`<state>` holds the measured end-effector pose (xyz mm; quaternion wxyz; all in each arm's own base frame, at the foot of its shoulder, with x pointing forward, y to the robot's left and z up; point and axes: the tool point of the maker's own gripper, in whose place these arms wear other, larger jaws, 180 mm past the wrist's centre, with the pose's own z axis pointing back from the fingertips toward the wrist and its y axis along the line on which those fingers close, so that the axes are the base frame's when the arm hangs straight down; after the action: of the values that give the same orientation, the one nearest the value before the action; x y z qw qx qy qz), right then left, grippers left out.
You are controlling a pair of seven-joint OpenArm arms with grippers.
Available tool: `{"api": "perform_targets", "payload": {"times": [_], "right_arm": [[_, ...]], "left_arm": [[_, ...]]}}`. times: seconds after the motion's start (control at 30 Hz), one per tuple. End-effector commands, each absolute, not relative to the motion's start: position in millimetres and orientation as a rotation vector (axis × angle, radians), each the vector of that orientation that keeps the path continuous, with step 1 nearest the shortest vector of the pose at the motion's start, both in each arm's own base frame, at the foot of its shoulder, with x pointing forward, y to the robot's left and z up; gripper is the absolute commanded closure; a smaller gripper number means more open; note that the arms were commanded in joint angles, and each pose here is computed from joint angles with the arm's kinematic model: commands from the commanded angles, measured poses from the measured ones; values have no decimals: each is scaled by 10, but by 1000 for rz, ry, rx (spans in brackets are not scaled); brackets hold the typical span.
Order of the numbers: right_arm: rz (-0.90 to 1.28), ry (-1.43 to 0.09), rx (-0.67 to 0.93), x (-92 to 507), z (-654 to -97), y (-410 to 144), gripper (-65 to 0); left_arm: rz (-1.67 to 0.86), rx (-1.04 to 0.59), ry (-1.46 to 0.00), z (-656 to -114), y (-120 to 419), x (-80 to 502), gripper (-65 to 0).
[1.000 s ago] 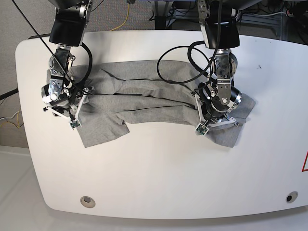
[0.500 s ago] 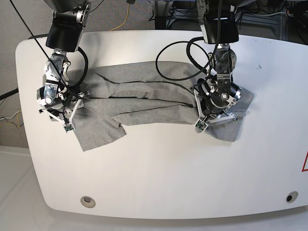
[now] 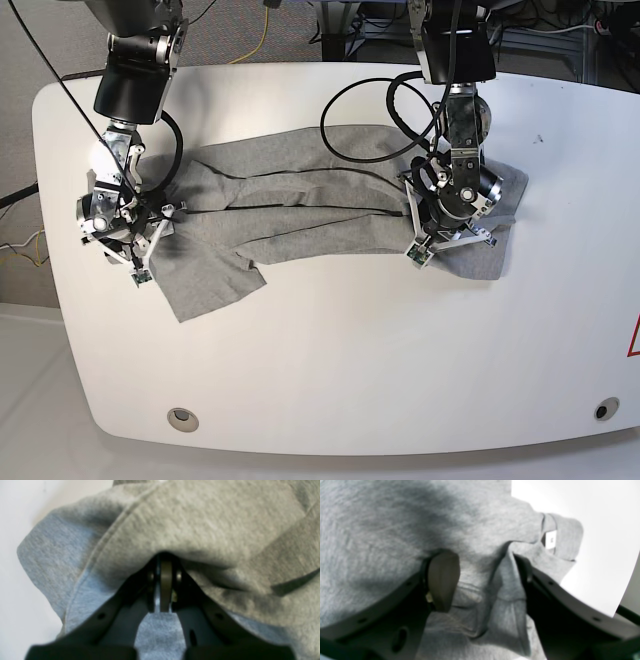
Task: Fold the T-shirt properly
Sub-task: 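Hold the shirt strip with both grippers and smooth it flat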
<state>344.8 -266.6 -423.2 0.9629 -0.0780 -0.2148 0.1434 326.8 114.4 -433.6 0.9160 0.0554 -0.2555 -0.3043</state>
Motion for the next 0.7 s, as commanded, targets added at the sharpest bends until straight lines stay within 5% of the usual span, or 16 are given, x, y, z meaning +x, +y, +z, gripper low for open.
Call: {"api": "perform_targets", "payload": {"times": [0.0,0.67], "right_arm": [[294,-404,-176,3425,-4238,-2709,-343],[285,-434,-192,3562,-4108,-2777,-343]], "left_arm": [[-663,158,-308,-4613,1333,2853,-23],[-662,190,-336,-4498,1429,3025,-23]]}}
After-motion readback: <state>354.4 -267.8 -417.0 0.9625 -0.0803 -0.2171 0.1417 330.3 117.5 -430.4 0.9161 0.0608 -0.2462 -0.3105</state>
